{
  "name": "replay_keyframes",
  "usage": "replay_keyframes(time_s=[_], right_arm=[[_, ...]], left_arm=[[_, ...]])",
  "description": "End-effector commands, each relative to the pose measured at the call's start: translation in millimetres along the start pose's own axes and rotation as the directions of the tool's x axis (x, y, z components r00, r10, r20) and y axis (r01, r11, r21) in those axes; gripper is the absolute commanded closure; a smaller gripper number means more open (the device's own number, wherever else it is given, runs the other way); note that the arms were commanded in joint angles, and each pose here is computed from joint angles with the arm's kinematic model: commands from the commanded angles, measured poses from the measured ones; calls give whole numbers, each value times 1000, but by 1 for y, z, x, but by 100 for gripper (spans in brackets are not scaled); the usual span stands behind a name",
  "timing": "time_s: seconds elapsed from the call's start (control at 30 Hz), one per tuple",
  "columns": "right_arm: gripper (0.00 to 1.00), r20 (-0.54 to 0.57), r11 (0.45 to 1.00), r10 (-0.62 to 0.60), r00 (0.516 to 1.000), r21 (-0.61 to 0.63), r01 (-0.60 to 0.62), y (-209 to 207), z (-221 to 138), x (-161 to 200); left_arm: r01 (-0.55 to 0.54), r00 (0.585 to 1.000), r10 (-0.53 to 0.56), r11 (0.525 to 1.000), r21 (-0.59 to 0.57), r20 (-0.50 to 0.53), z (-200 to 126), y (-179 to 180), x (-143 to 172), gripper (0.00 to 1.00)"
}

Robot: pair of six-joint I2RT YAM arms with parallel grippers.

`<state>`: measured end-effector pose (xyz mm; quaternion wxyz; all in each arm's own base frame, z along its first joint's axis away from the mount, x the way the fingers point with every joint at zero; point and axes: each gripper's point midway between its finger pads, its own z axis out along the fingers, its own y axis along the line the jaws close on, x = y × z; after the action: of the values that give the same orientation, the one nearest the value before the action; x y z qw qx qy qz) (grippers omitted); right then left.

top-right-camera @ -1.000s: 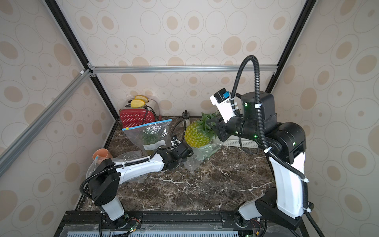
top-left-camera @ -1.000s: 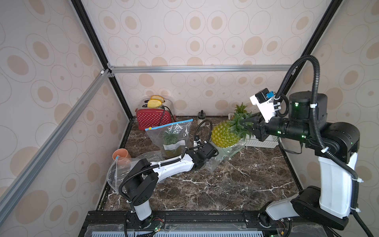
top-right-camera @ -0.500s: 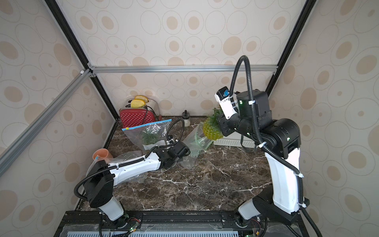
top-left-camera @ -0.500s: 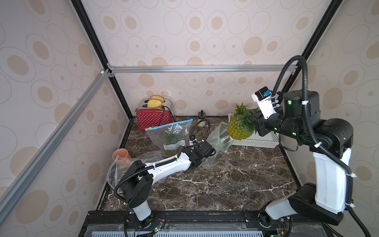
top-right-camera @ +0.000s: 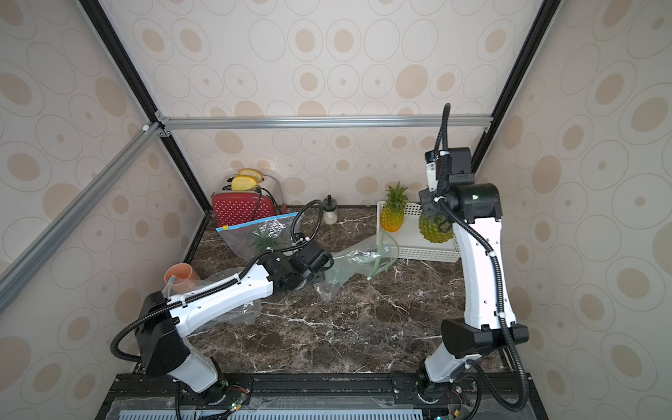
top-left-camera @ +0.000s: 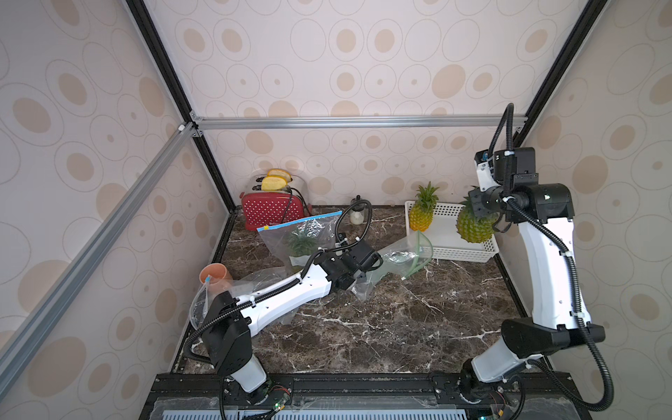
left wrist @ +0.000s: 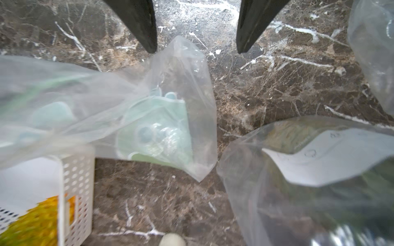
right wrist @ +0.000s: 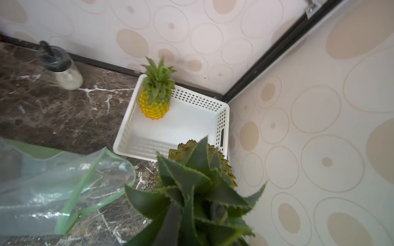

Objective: Open the zip-top bag and take out the pineapple
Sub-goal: Place the zipper food storage bag at the center of the board.

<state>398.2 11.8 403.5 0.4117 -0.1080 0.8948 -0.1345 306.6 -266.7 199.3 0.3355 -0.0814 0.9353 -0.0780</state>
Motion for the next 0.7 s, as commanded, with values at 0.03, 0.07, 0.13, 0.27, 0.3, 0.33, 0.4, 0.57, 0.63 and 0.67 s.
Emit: replay_keyframes(time_s=[0.03,0.07,0.13,0.27,0.3,0.33,0.4,0.57,0.63,0.67], right_arm=[[100,151,990,138,979,3,-140,-29,31,-42],[100,148,987,155,977,9,-158,-35,43,-44],[100,150,983,184,971,1,-186,-43,60,-50],[100,145,976,218,965,-18,-218,-43,93,-61],[100,138,975,224,965,-20,-223,-42,99,-62],[100,128,973,230,965,-30,-228,-39,107,-63],[100,107,973,230,967,-36,-227,-32,120,-60],[100,91,978,210,973,-18,-209,-10,145,-52],[100,80,980,200,976,-22,-199,1,152,-52],[100,73,981,192,979,-33,-190,9,157,-52]], left_arm=[[-40,996,40,999,-9,78,-45,7,-35,36],[-48,994,49,999,-16,96,-51,8,-42,35],[-62,989,66,998,-29,131,-60,9,-53,34],[-86,978,91,996,-35,186,-72,9,-70,33],[-86,976,92,996,-35,199,-75,9,-73,33],[-87,973,92,996,-33,213,-78,9,-76,32],[-91,966,95,995,-28,241,-81,10,-83,32],[-88,962,89,996,-17,259,-78,12,-93,31],[-103,960,103,995,-13,259,-77,9,-94,30],[-110,961,109,994,-12,256,-75,8,-94,30]])
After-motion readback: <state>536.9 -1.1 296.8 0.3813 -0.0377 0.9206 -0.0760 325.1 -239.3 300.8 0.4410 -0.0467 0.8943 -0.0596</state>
